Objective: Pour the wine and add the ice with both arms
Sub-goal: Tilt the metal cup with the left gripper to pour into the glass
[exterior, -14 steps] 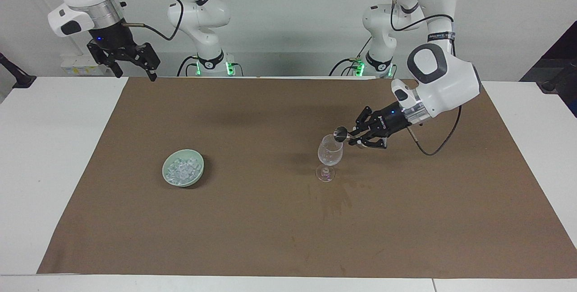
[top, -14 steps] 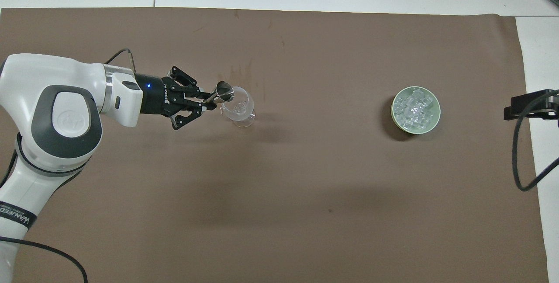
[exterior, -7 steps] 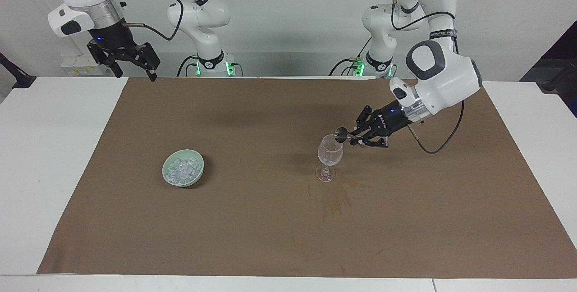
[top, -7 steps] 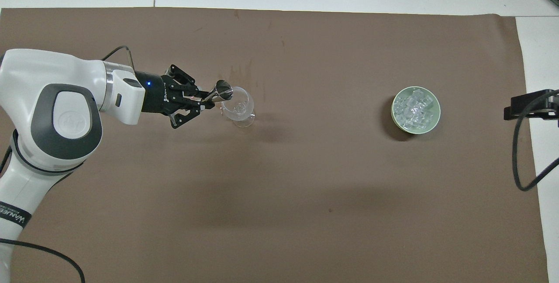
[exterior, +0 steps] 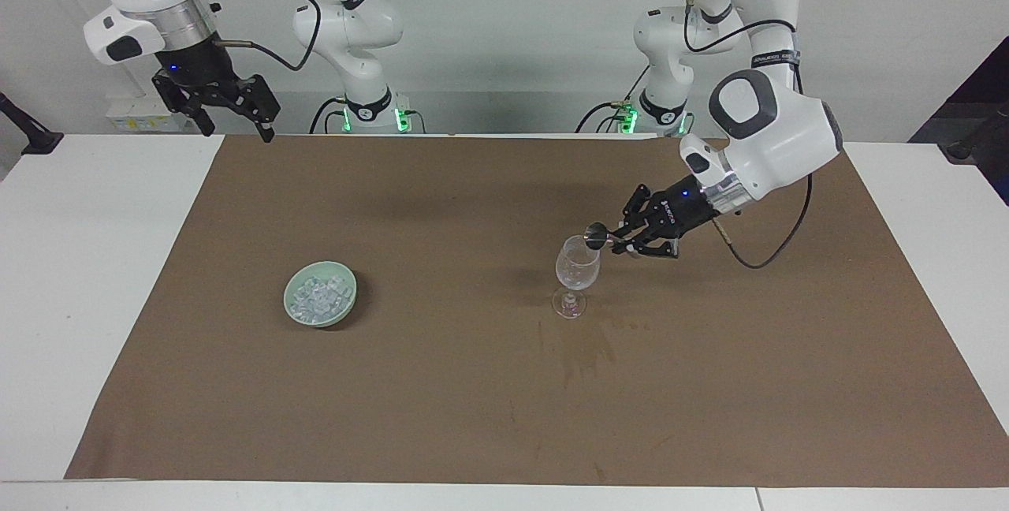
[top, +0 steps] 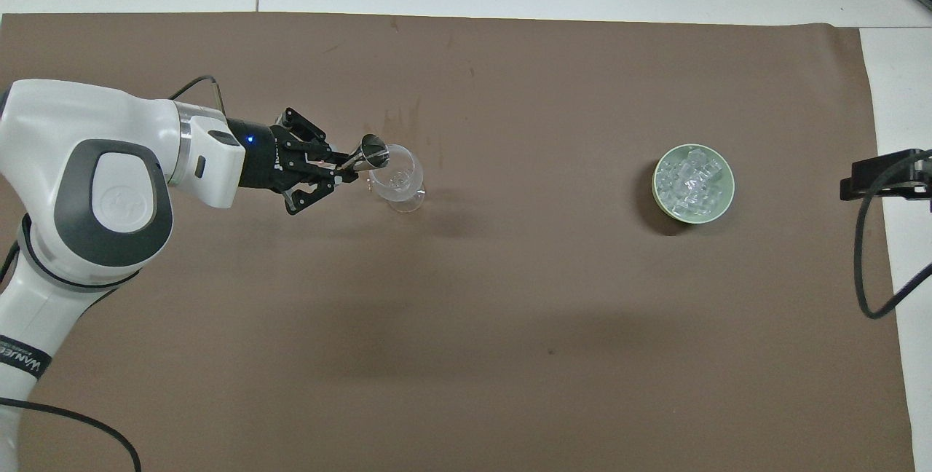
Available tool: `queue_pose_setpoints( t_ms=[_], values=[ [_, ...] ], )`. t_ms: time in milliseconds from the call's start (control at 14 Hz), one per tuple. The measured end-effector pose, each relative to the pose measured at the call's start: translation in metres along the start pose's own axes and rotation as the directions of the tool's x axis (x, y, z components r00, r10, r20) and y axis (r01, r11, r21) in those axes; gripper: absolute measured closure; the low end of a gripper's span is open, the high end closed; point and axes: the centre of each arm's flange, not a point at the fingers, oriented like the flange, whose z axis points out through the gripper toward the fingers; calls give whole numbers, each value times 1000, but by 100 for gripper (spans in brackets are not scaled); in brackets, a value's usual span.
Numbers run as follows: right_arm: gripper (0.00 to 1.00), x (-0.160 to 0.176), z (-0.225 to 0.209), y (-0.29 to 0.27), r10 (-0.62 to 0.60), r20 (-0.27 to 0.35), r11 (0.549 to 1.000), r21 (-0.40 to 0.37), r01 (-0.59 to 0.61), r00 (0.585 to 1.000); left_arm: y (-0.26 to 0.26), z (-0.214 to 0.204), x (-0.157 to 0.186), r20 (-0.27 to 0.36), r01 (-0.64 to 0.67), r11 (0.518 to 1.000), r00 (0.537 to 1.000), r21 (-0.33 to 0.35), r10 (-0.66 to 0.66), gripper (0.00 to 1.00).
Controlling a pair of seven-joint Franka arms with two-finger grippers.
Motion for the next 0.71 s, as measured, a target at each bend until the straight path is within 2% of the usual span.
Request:
queue_pose_setpoints(
  t_ms=[714],
  values=[
    [0,0,0,0,0,0,1000,0,0,1000,1,2,4,55,-18,1000,998,3,18,78]
  ],
)
